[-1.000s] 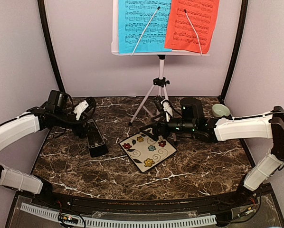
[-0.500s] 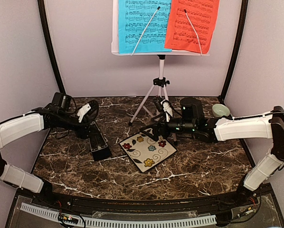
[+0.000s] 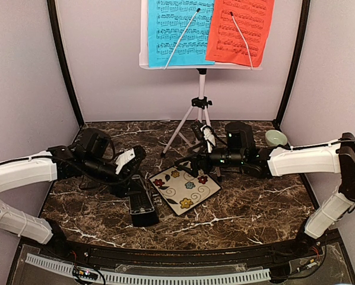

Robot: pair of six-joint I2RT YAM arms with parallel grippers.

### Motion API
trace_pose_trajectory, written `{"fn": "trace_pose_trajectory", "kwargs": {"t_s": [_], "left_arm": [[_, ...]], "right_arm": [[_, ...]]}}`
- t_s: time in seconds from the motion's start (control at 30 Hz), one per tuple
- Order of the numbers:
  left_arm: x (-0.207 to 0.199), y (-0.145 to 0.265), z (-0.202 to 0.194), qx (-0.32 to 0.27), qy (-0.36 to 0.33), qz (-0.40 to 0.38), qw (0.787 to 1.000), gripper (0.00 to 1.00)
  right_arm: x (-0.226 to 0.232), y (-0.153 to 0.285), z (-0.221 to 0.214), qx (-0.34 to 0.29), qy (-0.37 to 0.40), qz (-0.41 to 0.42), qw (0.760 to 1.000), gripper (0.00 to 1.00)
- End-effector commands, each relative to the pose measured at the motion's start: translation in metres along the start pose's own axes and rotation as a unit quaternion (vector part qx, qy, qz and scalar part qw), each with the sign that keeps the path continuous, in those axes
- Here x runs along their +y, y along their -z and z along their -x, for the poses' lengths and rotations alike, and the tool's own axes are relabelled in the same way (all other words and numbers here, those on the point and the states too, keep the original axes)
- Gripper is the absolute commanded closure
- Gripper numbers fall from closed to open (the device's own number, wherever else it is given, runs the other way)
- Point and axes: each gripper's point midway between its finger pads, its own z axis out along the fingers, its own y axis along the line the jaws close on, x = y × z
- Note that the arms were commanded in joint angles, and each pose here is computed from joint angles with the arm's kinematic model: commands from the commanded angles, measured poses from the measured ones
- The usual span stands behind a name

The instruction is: Set up the instrument practice props

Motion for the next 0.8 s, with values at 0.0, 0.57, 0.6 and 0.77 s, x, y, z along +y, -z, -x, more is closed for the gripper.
{"fn": "trace_pose_trajectory", "kwargs": {"t_s": [0.0, 0.57, 0.6, 0.77], "left_arm": [[-0.013, -0.004, 0.032, -0.038, -0.03, 0.01, 0.999, 0.59], [-0.01, 0.057, 0.057, -0.103, -0.041, 0.106, 0.988, 0.01], [-0.003, 0.065, 0.056, -0.111, -0.027, 0.119, 0.986, 0.01], [0.031, 0.098, 0.05, -0.146, 0.041, 0.179, 0.972, 0.01]], "right_arm": [[0.007, -0.001, 0.014, -0.017, 0.011, 0.014, 1.0, 0.0], [0.069, -0.026, -0.002, 0.012, 0.066, 0.107, 0.992, 0.0], [0.076, -0.029, -0.004, 0.017, 0.074, 0.116, 0.99, 0.0], [0.11, -0.048, -0.012, 0.037, 0.111, 0.146, 0.982, 0.0]]}}
